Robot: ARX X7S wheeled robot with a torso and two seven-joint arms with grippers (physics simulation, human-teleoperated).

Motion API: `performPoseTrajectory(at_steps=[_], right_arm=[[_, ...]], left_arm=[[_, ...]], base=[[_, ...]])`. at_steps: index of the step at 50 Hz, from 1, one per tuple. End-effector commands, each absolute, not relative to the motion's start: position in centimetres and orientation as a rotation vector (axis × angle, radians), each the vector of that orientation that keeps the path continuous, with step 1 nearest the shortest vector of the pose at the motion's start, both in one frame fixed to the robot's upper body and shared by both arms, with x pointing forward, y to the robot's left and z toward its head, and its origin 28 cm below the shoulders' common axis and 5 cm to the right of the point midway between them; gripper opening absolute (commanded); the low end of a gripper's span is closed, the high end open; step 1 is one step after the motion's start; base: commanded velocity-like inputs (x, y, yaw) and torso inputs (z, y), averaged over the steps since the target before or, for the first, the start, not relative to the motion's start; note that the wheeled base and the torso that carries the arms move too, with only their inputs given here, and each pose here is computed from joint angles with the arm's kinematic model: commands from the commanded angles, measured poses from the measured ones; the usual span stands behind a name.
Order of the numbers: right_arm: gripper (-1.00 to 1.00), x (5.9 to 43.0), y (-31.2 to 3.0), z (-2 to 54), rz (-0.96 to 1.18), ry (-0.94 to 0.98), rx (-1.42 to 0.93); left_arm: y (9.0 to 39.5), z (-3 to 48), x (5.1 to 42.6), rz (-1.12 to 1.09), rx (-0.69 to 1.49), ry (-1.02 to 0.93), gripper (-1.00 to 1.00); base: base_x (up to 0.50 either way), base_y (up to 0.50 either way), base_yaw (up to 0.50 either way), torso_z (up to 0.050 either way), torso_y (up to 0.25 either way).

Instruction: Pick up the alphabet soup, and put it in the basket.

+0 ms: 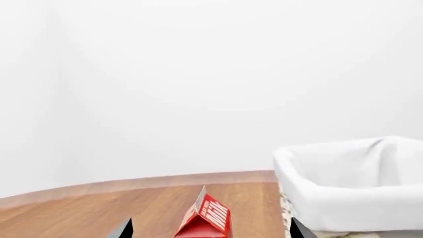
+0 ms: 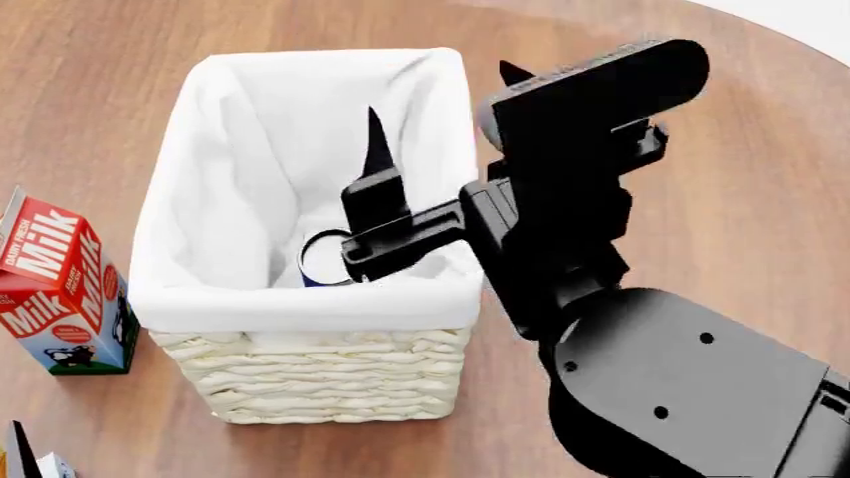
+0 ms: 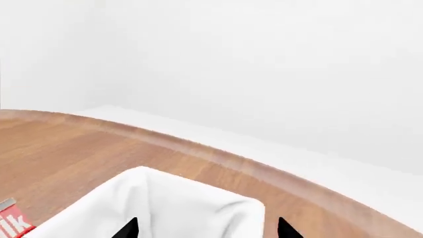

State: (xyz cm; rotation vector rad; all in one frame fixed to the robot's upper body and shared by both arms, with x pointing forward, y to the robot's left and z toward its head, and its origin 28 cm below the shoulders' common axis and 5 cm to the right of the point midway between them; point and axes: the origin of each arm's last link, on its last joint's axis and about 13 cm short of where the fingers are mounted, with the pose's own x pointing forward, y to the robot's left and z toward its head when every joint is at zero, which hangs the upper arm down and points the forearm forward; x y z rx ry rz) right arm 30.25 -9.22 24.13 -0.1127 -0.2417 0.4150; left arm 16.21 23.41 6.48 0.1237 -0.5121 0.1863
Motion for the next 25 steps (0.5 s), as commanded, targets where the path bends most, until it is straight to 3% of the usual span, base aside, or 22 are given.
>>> performPoseTrajectory(at_steps=[1, 10, 25], right_arm=[[1.00, 23.3, -13.2, 17.2, 0.184, -0.568, -0.033], [1.00, 20.4, -15.0, 9.8, 0.070, -0.660, 0.006], [1.00, 18.5, -16.0, 8.4, -0.089, -0.771, 0.085]], left_arm=[[23.6, 6.7, 16.0, 0.203, 0.120, -0.521, 1.00], [23.9, 7.0, 15.6, 0.232, 0.100, -0.568, 1.00], [24.2, 7.7, 14.7, 0.296, 0.100, -0.679, 1.00]], base=[[0.00, 0.00, 0.00, 0.000, 0.000], [0.00, 0.00, 0.00, 0.000, 0.000], [0.00, 0.00, 0.00, 0.000, 0.000]])
